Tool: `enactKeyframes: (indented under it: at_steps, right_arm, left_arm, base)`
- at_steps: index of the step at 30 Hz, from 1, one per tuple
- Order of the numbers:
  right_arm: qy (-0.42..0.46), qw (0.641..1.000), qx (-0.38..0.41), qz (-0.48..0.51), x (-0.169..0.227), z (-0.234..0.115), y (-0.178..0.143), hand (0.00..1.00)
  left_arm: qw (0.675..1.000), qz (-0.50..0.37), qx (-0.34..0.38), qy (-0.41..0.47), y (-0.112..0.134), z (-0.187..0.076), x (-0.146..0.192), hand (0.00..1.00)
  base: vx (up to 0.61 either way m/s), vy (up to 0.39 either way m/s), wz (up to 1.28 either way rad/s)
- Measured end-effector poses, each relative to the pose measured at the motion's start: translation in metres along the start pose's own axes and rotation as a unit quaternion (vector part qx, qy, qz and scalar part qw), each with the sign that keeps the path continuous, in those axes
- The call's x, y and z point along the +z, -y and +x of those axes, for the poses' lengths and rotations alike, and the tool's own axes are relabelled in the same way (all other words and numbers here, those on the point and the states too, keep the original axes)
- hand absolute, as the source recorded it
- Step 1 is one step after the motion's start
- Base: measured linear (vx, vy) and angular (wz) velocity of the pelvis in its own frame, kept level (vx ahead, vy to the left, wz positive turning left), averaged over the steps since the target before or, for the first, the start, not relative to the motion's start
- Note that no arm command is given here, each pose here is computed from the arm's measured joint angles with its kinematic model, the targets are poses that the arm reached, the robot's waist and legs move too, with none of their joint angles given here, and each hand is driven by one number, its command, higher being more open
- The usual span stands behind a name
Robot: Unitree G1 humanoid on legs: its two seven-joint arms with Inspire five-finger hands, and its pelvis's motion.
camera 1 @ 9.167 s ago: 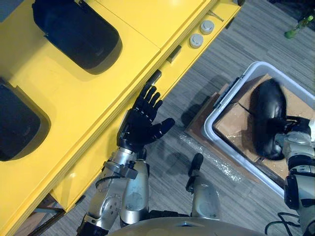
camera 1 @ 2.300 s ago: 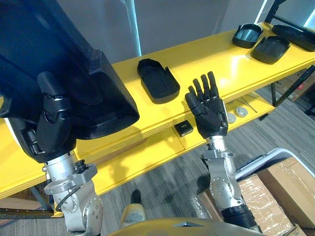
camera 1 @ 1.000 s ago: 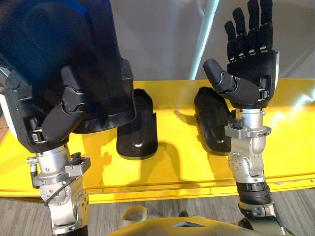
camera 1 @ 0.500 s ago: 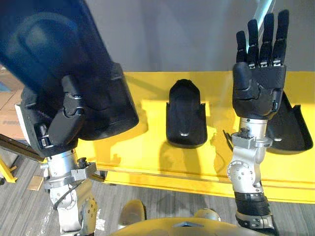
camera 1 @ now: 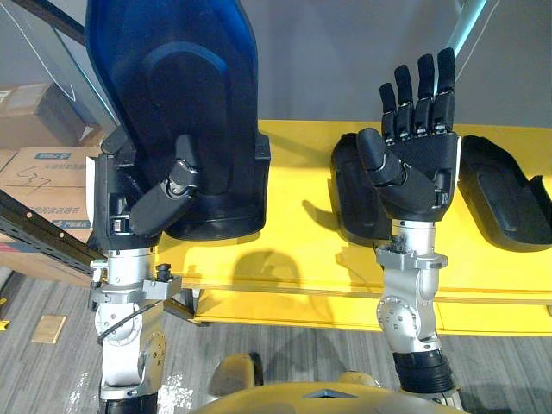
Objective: Walk over and take three plastic housings, then place them on the shelf
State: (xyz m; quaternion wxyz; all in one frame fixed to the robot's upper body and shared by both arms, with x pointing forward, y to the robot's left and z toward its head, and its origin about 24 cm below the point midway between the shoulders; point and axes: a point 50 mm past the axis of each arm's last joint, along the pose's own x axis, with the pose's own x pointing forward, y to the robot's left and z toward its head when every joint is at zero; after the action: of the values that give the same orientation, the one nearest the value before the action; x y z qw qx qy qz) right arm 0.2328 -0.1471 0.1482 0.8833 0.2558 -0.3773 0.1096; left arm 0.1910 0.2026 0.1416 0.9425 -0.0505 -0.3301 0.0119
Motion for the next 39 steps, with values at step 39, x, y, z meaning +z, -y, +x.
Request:
enactKeyframes:
  at_steps: [39]
  right_arm:
    - [-0.119,0.989,0.034,-0.082,0.005,-0.012,0.023,1.0]
  left_arm:
    - [0.914,0.16,0.148,-0.343,-0.074,-0.028,-0.09,0.0]
  base:
    - [-0.02,-0.031,-0.03]
